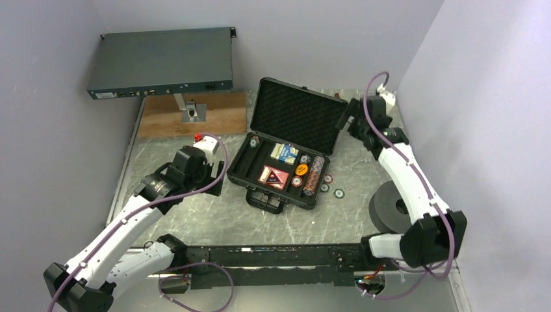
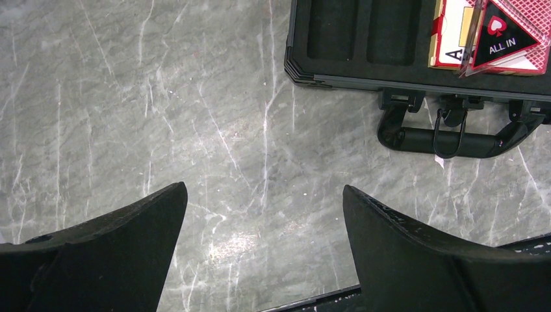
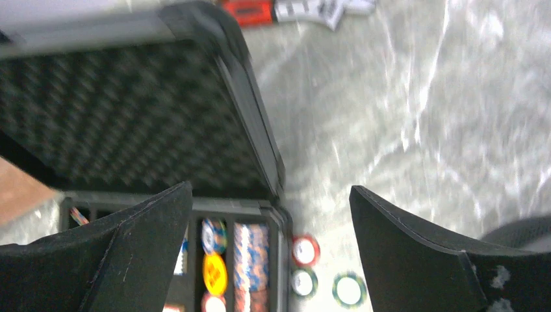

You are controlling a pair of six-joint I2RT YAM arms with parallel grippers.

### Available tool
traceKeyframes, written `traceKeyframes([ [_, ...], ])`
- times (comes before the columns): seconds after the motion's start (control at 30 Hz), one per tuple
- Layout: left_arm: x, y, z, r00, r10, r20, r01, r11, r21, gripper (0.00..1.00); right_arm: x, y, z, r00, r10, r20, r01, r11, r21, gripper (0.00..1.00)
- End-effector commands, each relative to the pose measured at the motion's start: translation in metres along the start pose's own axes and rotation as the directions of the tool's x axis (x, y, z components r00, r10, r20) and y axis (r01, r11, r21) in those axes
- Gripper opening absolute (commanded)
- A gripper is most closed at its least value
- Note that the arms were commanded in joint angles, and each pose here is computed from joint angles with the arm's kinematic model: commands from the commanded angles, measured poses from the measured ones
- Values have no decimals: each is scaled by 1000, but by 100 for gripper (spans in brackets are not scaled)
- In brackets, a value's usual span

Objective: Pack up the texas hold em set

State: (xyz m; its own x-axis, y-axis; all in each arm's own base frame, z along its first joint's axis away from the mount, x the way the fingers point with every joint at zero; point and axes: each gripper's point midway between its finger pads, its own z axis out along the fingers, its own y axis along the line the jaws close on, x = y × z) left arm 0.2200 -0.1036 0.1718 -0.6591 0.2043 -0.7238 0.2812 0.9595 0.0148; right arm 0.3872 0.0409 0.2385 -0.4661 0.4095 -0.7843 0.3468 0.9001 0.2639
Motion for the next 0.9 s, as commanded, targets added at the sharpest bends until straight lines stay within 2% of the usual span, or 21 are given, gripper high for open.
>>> traceKeyframes([
  [0.0,-10,-2,-1,999,-9,40,9,1000,11,96,51,-17,-11,992,109,-64,-110,994,-15,93],
  [0.07,-11,-2,-1,999,-11,43,10,1000,12,95,68,-28,-7,990,112,-82,-112,994,13,93],
  [0.13,-11,-1,0,999,-9,41,9,1000,7,95,62,-25,-4,993,93,-70,-94,996,-3,92],
  [0.33,-10,2,2,999,-8,32,8,1000,-18,95,-32,26,-15,986,91,140,-64,980,-190,86],
  [0.43,-9,5,3,1000,-8,27,9,999,-33,95,-80,45,-6,980,104,168,-65,974,-219,83],
  [0.57,-8,7,4,1000,-6,18,7,999,-48,94,-123,66,30,978,117,175,-72,966,-247,80],
  [0.7,-9,10,3,1000,-6,21,8,998,-64,94,-147,76,82,979,114,170,-66,963,-263,79],
  [0.87,-11,11,1,999,-8,34,10,998,-65,94,-174,73,147,959,149,241,-87,965,-247,77],
])
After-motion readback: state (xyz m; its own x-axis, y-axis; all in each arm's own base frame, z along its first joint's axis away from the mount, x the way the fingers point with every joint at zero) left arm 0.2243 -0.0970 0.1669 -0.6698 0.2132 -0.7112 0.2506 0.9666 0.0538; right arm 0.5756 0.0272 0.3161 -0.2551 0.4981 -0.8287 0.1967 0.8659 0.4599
